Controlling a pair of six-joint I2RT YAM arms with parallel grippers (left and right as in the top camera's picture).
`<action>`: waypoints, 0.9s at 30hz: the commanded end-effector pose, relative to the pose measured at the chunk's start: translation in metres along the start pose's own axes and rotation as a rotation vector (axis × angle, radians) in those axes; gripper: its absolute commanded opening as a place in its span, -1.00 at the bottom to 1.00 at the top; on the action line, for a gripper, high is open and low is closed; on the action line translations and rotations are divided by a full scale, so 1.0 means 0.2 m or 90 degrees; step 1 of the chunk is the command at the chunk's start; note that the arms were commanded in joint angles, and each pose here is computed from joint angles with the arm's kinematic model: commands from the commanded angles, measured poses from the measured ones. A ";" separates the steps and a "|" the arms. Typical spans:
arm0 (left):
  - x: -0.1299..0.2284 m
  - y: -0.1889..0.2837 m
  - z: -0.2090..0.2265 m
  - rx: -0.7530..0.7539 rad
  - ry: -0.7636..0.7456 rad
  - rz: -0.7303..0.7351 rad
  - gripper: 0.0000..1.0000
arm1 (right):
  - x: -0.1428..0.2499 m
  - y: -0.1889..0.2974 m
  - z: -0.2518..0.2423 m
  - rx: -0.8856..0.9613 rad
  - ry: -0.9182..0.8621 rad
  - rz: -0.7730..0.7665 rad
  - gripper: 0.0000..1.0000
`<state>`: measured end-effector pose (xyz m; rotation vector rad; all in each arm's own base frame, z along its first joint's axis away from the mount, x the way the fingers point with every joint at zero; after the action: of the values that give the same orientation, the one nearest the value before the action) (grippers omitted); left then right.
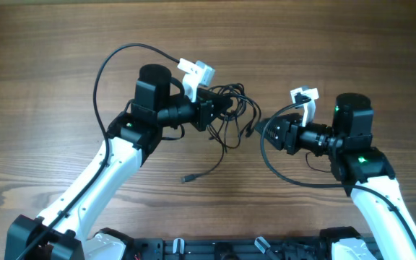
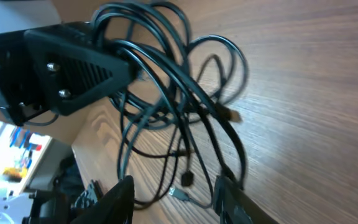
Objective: Untangle cables
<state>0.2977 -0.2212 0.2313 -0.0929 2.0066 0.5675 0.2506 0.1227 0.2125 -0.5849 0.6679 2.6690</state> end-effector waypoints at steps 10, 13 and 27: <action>-0.02 -0.03 -0.23 0.139 -0.026 0.006 -0.92 | -0.16 0.02 -0.07 0.116 -0.004 -0.129 -0.37; -0.02 -0.03 -0.23 0.142 -0.026 0.006 -0.92 | -0.16 0.02 -0.03 0.082 0.000 -0.123 -0.35; 0.08 -0.02 -0.21 0.135 -0.044 0.056 -0.92 | -0.22 0.02 0.07 0.000 0.015 -0.140 -0.01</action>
<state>0.2585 -0.2407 0.2212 0.1396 2.0505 0.4554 0.2780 0.1203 0.2447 -0.7093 0.5630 2.4948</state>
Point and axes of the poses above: each gripper's point midway between its finger pads, its own y axis back along the fingers, its own z axis along the line the jaws close on, x = y × z, the point moved 5 cm from there along y, back along the fingers, and after that the axes turned 14 degrees about -y, right-handed, at the moved point
